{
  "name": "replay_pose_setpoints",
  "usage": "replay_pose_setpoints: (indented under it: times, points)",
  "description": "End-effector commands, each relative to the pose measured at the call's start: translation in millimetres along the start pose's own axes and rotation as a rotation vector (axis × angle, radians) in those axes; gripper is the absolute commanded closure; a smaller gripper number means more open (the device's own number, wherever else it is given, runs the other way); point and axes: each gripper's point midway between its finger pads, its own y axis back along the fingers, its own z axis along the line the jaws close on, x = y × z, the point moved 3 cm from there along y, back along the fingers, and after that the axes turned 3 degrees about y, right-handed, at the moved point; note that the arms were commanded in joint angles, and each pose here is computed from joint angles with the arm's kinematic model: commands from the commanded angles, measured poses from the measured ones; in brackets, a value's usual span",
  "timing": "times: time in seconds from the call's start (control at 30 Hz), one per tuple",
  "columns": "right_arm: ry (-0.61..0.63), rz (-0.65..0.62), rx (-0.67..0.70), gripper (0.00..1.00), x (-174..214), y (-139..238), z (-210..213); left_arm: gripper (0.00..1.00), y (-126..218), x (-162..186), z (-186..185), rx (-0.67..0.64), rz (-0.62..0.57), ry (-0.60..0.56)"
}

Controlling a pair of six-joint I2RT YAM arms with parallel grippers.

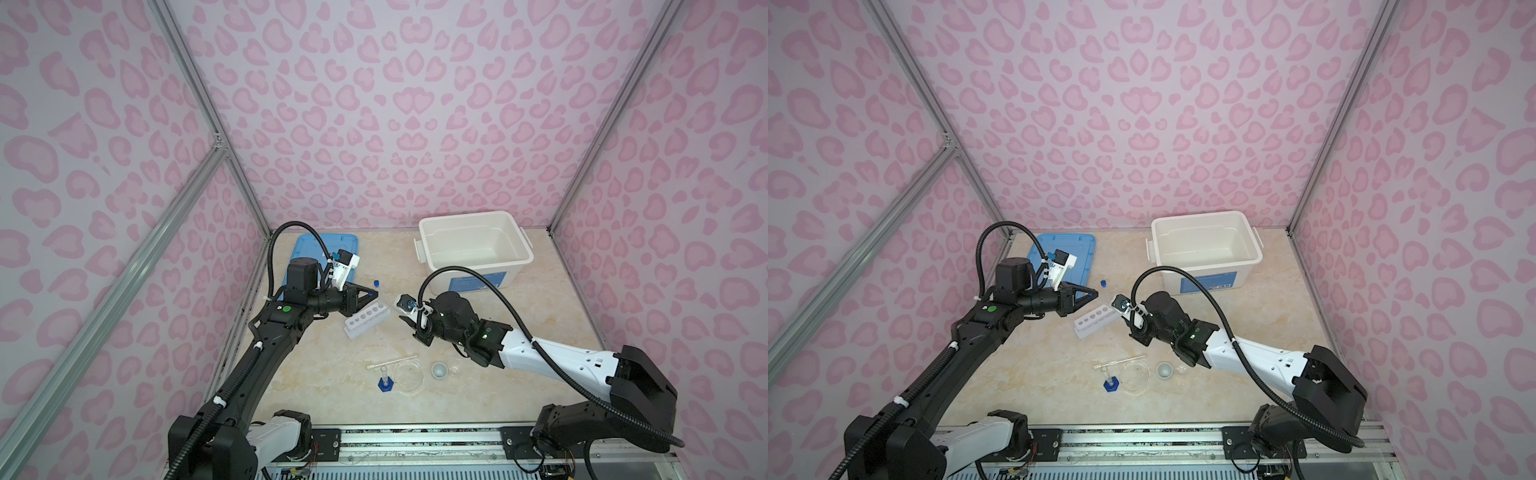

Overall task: Organize the chemistry lab equipment
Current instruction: 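Close the left gripper on the tube cap end and open the right gripper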

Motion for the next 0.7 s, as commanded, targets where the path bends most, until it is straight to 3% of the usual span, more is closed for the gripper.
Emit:
replay_pose_setpoints:
  times: [0.0, 0.13, 0.43, 0.67]
  points:
    - [0.004, -0.009, 0.019, 0.70, 0, 0, -2, 0.84, 4, -8, -2, -0.029, -0.014, -0.050]
    - [-0.007, -0.014, 0.040, 0.64, 1, 9, -6, 0.84, 15, -10, 2, -0.138, 0.005, -0.094]
    - [-0.042, 0.004, 0.104, 0.64, 14, 25, -22, 0.84, 46, -8, 25, -0.469, 0.098, -0.168]
    - [-0.053, 0.002, 0.104, 0.64, 18, 23, -24, 0.84, 49, -17, 35, -0.562, 0.117, -0.195]
